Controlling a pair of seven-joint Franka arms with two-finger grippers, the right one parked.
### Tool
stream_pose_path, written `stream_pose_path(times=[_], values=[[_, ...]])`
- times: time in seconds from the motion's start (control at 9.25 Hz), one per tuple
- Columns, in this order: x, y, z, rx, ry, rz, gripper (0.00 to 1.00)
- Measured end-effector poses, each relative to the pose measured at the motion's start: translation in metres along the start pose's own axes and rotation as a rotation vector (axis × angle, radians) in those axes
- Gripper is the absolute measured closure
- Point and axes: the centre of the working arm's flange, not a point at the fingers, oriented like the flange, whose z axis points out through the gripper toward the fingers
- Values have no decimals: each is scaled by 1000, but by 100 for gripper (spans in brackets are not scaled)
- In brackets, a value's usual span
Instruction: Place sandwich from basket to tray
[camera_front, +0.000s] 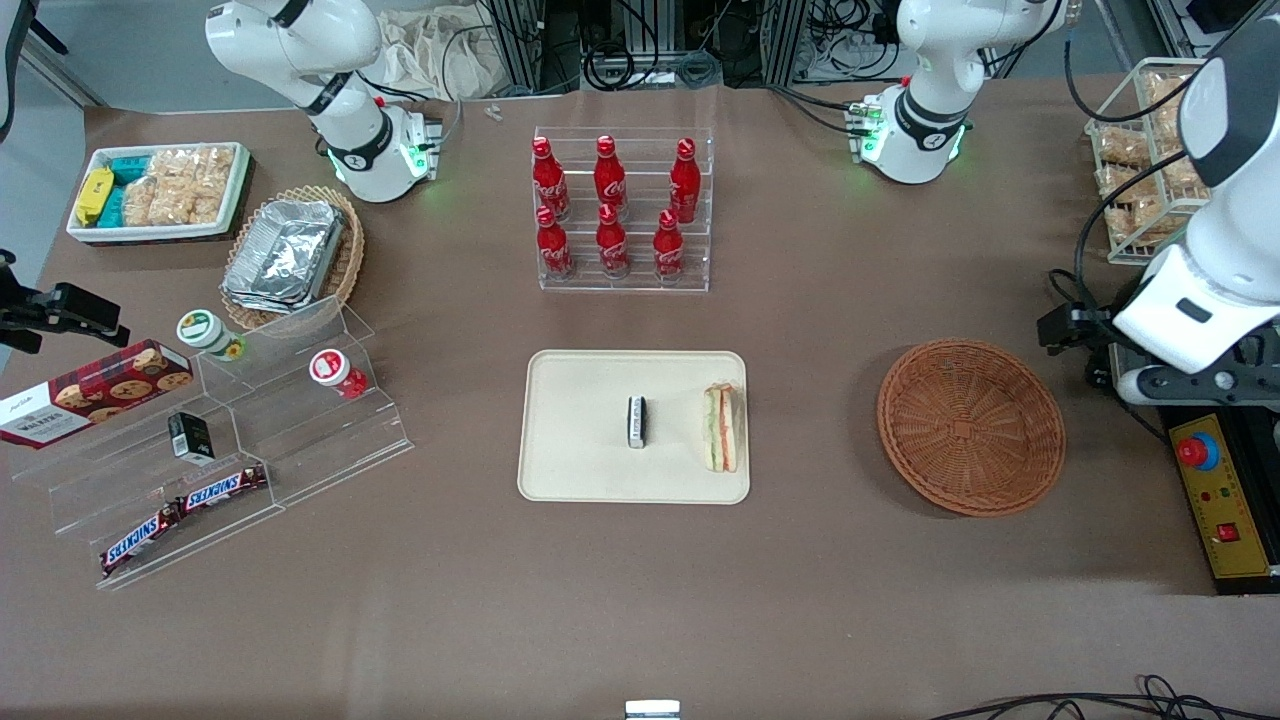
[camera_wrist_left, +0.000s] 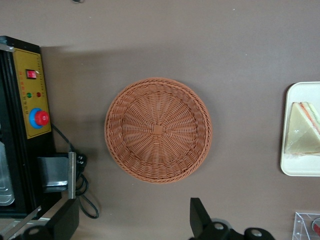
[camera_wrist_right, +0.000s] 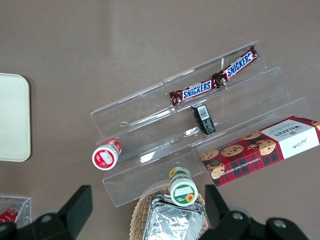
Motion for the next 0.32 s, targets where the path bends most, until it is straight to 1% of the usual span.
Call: stream_pose_path(times=[0.22, 0.32], values=[[-6, -24, -11, 10, 13, -10, 0], [-6, -36, -10, 1, 10, -21, 0]])
